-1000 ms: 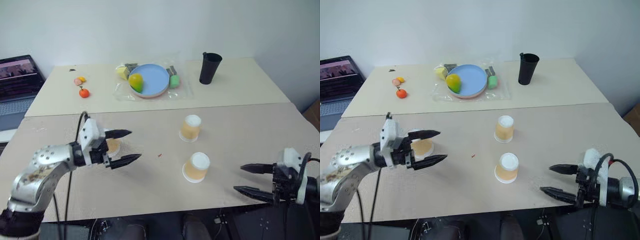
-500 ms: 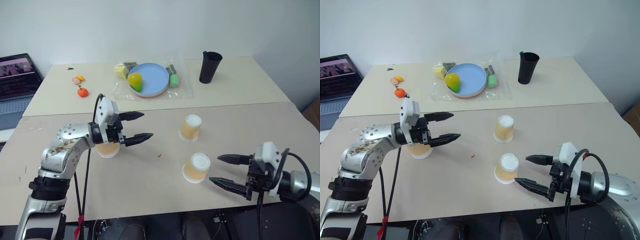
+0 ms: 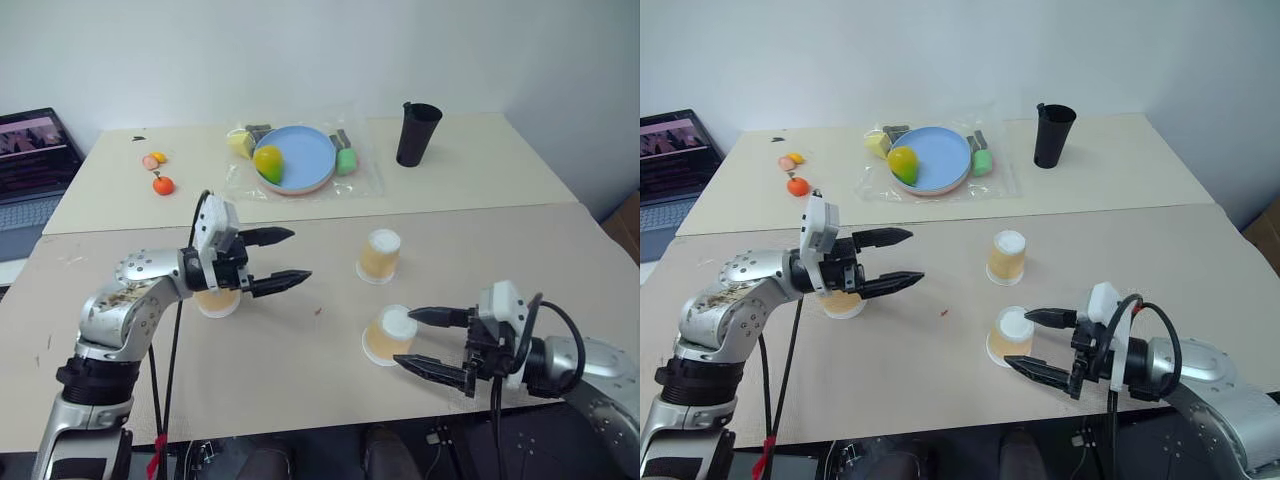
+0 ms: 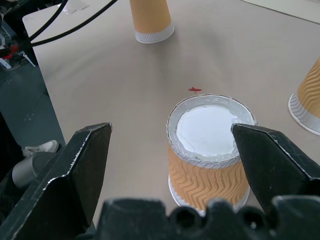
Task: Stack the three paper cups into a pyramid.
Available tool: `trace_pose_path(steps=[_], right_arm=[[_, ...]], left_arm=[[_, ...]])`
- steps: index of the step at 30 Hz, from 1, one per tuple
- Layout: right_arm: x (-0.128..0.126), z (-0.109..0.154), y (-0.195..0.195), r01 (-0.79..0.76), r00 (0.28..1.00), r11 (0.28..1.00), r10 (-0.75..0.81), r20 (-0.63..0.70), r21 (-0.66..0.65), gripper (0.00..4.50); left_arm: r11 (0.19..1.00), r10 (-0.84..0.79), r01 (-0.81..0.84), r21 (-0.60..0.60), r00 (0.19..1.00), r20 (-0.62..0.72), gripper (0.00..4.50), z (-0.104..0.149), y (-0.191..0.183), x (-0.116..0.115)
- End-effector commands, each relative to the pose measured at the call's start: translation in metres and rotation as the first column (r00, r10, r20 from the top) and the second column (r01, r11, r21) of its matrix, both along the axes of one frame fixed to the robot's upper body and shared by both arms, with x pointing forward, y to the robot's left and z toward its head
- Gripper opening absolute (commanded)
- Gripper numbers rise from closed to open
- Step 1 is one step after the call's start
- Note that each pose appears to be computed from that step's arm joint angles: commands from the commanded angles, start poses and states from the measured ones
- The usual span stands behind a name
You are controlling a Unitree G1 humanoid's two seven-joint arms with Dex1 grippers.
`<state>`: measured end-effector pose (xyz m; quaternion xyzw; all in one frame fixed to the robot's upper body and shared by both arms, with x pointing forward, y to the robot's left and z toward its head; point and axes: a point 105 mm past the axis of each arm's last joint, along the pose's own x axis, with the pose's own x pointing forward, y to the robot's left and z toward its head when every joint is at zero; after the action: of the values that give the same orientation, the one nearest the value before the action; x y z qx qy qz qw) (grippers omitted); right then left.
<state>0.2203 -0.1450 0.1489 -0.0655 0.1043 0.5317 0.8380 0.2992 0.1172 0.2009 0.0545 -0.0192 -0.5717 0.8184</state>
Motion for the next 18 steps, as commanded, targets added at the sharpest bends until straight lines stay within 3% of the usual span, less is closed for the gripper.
trace_pose_path(steps=[1, 8, 18], right_arm=[[0.009, 0.010, -0.003, 0.018, 0.998, 1.000, -0.019, 0.059, 0.007, 4.47], [0.004, 0.053, -0.005, -0.010, 0.995, 0.995, 0.000, 0.099, 0.102, 4.47], [-0.010, 0.005, -0.030, 0.092, 0.996, 0.995, -0.092, -0.006, -0.036, 4.47]], left_arm=[[1.000, 0.002, -0.001, -0.022, 0.998, 0.055, 4.50, 0.020, 0.002, -0.007], [0.999, 0.026, -0.025, -0.024, 0.999, 0.021, 4.50, 0.013, 0.006, -0.008], [0.998, 0.050, -0.051, -0.048, 0.999, -0.009, 4.50, 0.013, 0.010, 0.001]])
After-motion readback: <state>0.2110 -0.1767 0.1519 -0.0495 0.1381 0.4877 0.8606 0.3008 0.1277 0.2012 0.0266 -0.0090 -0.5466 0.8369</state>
